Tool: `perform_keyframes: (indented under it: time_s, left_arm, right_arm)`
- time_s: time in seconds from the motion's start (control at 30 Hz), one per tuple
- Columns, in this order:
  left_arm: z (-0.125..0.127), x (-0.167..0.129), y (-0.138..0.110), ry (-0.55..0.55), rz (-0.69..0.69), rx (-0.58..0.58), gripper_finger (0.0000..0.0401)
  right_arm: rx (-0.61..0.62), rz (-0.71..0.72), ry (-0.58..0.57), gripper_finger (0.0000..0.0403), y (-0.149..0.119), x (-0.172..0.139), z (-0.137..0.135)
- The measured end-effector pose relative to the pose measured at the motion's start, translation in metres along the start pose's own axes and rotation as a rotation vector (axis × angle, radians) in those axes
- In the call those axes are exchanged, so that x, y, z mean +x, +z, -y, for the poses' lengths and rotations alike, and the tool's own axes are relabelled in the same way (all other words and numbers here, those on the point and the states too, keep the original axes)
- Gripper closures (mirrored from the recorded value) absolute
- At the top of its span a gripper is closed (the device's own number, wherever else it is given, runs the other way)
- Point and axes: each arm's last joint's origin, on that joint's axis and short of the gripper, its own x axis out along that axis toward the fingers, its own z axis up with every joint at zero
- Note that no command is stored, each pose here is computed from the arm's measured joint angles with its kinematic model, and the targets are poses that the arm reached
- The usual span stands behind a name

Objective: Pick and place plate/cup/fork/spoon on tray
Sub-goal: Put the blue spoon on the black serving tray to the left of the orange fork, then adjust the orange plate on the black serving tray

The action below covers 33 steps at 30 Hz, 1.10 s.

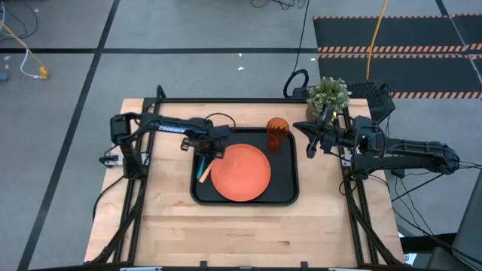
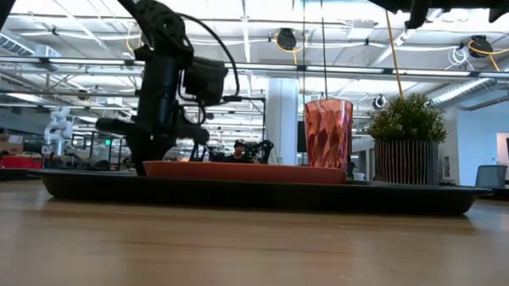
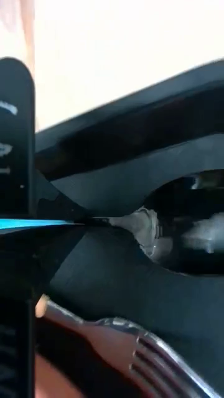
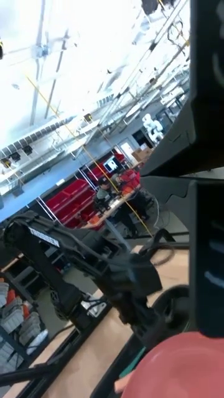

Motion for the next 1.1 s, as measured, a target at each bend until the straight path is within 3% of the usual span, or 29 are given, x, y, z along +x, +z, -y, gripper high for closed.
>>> perform_keyframes:
  time_s: [0.4, 0.77, 1.1]
  left_arm:
    - [0.014, 0.009, -0.003, -0.069, -0.017, -0.02, 0.0387]
    - [0.023, 0.008, -0.002, -0.127, 0.053, 0.05, 0.0322]
    - [0.025, 0.009, -0.007, -0.117, 0.063, -0.071, 0.032]
  right_arm:
    - [-0.041, 0.008, -0.008, 0.0403, 0.001, 0.0, 0.001]
    - [-0.041, 0.013, -0.013, 0.0403, 0.001, 0.0, 0.001]
    - [-0.037, 0.006, -0.007, 0.0403, 0.0, 0.0, 0.001]
